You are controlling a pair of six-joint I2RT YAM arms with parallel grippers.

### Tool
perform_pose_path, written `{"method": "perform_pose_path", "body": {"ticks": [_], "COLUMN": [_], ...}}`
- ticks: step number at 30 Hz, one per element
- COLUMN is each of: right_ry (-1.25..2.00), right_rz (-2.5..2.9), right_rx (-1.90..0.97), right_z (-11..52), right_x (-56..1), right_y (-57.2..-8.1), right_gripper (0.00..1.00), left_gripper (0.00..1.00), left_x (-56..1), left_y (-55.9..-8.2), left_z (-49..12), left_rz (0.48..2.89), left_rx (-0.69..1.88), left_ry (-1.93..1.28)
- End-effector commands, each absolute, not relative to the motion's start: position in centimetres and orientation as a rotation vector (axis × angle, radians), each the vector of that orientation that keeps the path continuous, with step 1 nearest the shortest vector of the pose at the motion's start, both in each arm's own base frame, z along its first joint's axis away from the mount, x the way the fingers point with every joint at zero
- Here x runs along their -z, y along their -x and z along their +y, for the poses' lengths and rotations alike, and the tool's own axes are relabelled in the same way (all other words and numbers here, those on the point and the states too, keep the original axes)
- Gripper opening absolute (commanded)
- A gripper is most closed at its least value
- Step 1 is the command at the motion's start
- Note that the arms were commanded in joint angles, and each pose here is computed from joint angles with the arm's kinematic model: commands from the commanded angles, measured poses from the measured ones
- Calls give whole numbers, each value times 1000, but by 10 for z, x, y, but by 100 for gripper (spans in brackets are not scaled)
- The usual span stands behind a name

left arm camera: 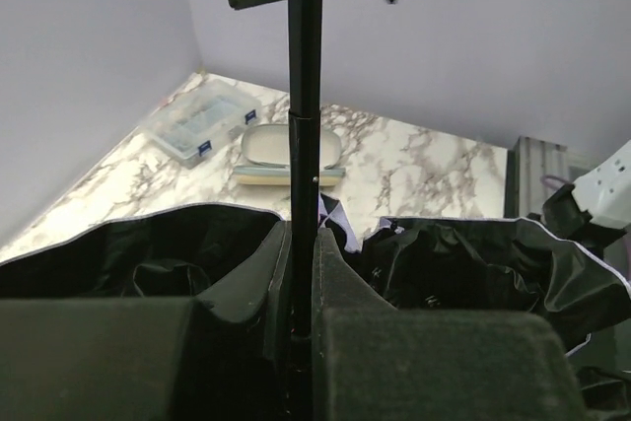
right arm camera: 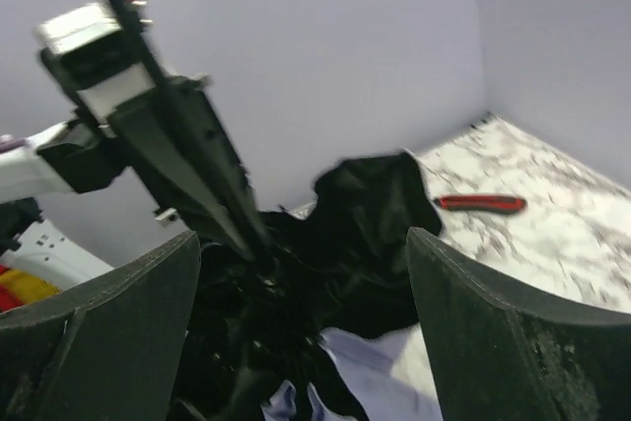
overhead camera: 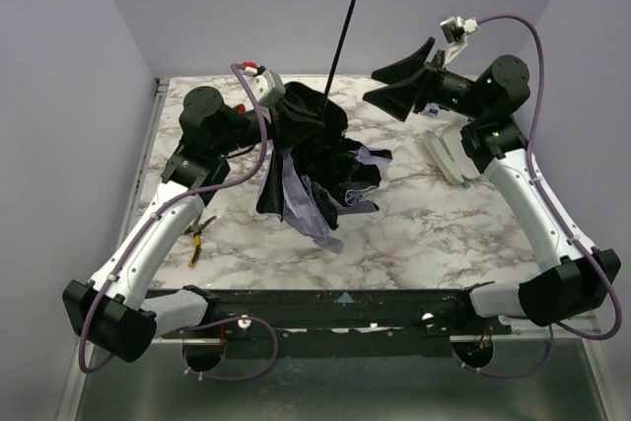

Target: Open the umbrella

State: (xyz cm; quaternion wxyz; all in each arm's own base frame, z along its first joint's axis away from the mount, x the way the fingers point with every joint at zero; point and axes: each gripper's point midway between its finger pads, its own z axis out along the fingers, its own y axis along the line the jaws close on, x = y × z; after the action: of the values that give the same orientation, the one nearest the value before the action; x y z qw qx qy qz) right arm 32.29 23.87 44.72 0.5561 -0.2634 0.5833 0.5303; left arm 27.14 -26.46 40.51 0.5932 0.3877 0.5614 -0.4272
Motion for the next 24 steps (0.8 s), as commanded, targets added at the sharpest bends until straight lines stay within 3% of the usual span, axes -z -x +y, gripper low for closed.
{"method": "perform_pose_path", "body": {"ticks": [1,8,15,19,21,22,23,24], "right_ry": [748,804,852,855,842,830,816,804], "right_rz": [1239,1163,1173,1184,1190,1197,1204,1210], "right_rx": [-1176,-1186,-1211,-1207,-1202,-1196,-1185,-1175], "right_z": [263,297,323,328,328,327,326,325], "right_x": [-475,-481,-468,-462,-462,-462,-463,-464], "right_y": [-307,-297,-292,-292,-294,-296,-298,-300], "right_gripper": [88,85,68,47,23,7,0,0], "left_gripper": [0,0,0,0,0,0,0,0], "left_x": [-432,-423,-422,-419,-417,-415,-413,-411], "left_y": [-259,-256,-248,-247,-245,-245,-245,-245], "left_z": [-271,-279,-287,-290,-291,-290,-291,-290], "left_rz": [1232,1262,1252,1258,1260,1268,1273,1283], "left_rx": [1120,1193,1208,1206,1205,1205,1204,1198], "left_ry": [-870,-859,-881,-893,-902,-905,-909,-912]}}
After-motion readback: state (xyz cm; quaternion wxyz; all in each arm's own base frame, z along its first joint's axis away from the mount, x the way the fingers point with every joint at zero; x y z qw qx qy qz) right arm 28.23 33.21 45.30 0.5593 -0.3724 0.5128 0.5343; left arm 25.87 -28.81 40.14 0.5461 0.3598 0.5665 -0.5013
